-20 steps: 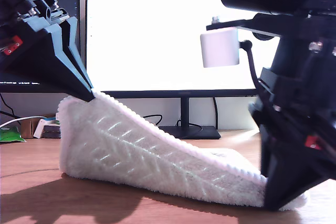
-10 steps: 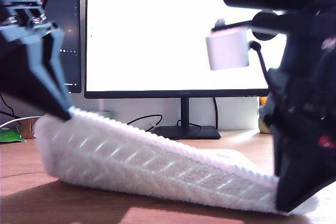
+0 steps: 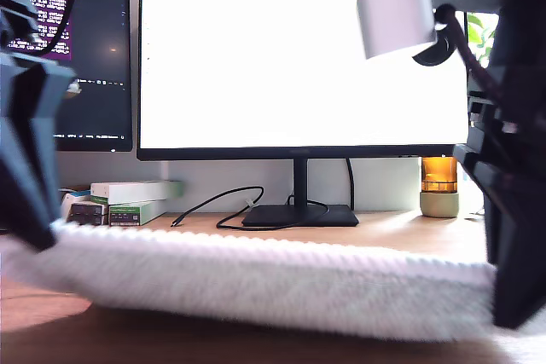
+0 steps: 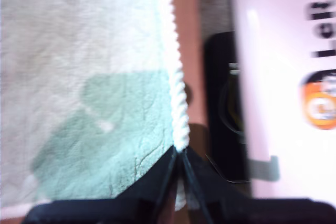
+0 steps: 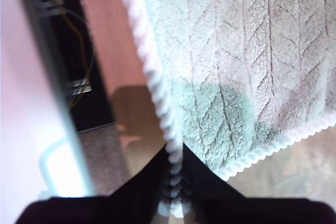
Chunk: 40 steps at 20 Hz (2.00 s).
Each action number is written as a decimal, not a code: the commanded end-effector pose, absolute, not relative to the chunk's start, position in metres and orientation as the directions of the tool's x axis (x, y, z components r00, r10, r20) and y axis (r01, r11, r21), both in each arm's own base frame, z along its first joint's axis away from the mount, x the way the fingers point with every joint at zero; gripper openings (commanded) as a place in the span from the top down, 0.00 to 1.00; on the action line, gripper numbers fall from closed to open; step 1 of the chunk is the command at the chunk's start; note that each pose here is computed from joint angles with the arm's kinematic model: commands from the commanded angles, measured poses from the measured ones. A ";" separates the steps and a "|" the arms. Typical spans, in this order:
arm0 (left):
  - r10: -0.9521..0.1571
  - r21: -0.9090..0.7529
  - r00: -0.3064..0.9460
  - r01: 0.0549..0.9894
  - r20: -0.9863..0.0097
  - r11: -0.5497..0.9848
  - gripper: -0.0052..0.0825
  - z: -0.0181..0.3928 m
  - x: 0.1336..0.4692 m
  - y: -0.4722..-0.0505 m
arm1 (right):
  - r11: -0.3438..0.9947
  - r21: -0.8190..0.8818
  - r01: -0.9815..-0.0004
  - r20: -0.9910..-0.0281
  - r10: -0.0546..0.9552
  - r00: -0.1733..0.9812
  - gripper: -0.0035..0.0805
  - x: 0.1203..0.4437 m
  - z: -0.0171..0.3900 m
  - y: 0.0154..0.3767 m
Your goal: Fold the tea towel to a neat square and place it to the right
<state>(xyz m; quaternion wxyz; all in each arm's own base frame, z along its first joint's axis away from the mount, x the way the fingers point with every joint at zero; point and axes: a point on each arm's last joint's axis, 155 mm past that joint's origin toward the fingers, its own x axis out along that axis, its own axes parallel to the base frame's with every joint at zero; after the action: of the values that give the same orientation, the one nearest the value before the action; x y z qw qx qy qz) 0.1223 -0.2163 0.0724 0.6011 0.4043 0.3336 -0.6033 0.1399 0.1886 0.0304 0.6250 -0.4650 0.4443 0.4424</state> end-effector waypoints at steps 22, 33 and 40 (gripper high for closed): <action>-0.385 0.062 0.050 0.998 -0.921 -0.019 0.97 0.079 0.112 -0.208 | 0.159 -0.168 -0.973 -0.969 0.153 0.192 0.97 0.136 0.065 0.200; -0.449 0.232 0.255 0.967 -0.856 0.105 0.97 0.099 0.182 -0.205 | 0.280 -0.290 -0.915 -0.899 0.249 0.361 0.97 0.207 0.082 0.206; -0.461 0.289 0.322 0.947 -0.827 0.142 0.97 0.098 0.217 -0.204 | 0.324 -0.318 -0.891 -0.883 0.240 0.403 0.97 0.241 0.068 0.210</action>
<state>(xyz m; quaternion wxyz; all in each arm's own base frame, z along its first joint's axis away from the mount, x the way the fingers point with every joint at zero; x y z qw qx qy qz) 0.2141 -0.2031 0.1025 0.7003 0.4174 0.2882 -0.5023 0.2382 0.2070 0.0687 0.7185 -0.4282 0.3831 0.3919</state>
